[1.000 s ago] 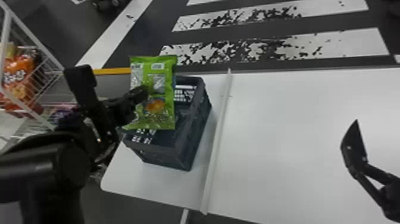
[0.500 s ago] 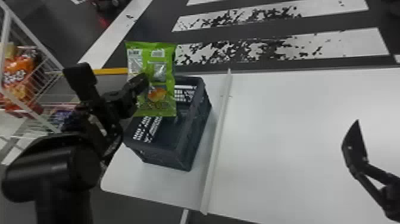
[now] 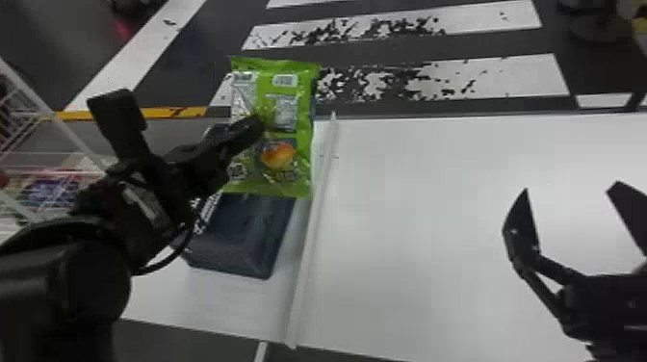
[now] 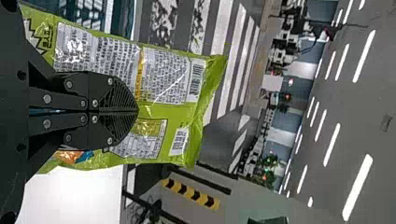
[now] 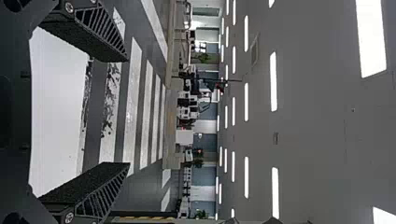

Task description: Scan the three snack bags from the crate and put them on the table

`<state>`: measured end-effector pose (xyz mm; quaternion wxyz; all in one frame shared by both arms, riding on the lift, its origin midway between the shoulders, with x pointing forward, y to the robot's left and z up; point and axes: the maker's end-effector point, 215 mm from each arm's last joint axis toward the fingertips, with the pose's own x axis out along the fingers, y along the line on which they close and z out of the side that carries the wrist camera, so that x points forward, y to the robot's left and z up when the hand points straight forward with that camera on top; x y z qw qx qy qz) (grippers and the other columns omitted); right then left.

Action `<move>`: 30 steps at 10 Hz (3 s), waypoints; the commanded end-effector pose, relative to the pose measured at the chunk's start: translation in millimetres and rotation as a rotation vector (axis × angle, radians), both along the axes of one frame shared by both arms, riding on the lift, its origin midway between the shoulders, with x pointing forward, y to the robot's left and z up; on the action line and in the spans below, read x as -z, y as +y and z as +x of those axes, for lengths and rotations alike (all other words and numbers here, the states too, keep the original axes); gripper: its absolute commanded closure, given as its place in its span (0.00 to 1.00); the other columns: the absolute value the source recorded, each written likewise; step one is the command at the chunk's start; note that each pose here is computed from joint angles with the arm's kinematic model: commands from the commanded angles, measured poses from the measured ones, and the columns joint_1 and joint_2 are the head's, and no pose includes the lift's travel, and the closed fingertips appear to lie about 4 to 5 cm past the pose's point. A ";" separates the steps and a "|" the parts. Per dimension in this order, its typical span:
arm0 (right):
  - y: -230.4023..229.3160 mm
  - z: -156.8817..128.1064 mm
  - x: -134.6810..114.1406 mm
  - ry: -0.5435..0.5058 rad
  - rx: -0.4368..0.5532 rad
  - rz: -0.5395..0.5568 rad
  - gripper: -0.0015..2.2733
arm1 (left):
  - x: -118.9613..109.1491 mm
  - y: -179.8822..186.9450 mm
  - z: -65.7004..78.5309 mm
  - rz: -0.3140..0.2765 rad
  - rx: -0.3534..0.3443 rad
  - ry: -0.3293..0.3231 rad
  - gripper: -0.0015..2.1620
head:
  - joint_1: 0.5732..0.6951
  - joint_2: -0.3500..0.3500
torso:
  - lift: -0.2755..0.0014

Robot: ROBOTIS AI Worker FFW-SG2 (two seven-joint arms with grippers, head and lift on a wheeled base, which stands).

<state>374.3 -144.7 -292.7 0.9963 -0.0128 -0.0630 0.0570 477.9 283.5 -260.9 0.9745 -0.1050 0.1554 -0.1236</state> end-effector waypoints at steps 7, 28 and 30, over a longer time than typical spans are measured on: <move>1.6 0.7 -14.0 -0.021 -0.001 0.012 0.04 | 85.3 -171.2 -24.1 -0.117 0.268 0.161 0.91 | 1.00 0.51 | 0.66; -24.3 17.6 -36.1 -0.057 0.034 0.051 0.04 | 141.8 -365.0 -34.4 -0.147 0.607 0.052 0.01 | 1.00 0.00 | 0.66; -29.7 15.2 -42.2 -0.062 0.042 0.059 0.04 | 121.6 -302.6 -15.0 -0.079 0.478 0.009 0.01 | 1.00 0.04 | 0.66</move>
